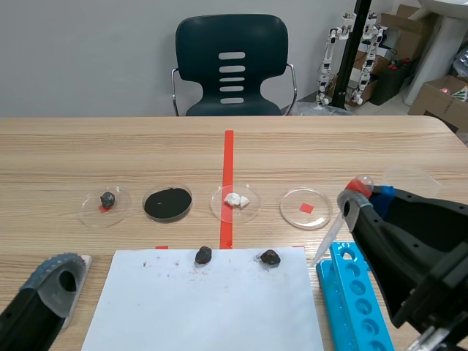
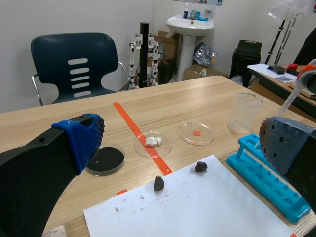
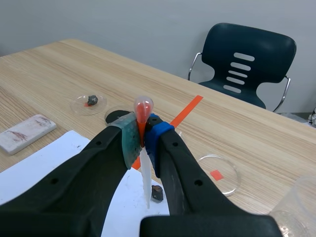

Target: Put the dropper in the beaker

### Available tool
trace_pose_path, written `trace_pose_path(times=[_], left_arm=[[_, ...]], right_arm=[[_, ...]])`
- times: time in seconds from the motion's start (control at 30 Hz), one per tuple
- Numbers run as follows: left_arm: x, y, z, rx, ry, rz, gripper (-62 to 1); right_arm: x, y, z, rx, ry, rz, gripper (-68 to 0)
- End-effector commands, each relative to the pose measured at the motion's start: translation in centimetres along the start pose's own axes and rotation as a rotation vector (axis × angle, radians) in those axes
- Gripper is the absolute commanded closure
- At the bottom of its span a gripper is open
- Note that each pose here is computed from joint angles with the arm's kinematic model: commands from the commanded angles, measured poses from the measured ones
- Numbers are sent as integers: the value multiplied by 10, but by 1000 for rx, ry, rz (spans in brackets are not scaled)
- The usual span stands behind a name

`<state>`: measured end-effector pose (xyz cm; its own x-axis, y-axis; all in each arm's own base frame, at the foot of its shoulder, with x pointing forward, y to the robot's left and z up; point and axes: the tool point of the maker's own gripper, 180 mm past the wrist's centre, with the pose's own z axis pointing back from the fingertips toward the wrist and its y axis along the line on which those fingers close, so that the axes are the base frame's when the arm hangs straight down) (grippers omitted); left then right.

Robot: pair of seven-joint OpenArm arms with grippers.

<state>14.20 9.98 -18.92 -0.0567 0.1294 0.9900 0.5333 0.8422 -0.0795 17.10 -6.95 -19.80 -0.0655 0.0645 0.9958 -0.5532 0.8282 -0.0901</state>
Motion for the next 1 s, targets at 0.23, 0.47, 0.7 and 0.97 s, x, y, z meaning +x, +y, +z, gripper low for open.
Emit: trace_pose_path(times=[0.23, 0.47, 0.7, 0.97], left_arm=[[8, -2, -2, 1, -30, 8, -623], [8, -2, -2, 1, -30, 8, -623], [8, -2, -2, 1, -30, 8, -623], [8, -2, -2, 1, -30, 8, -623]], right_arm=[[6, -2, -2, -11, -32, -3, -9], [6, -2, -2, -11, -32, -3, -9], [6, -2, -2, -12, -32, -2, -9], [6, -4, -2, -21, -32, 4, -9]])
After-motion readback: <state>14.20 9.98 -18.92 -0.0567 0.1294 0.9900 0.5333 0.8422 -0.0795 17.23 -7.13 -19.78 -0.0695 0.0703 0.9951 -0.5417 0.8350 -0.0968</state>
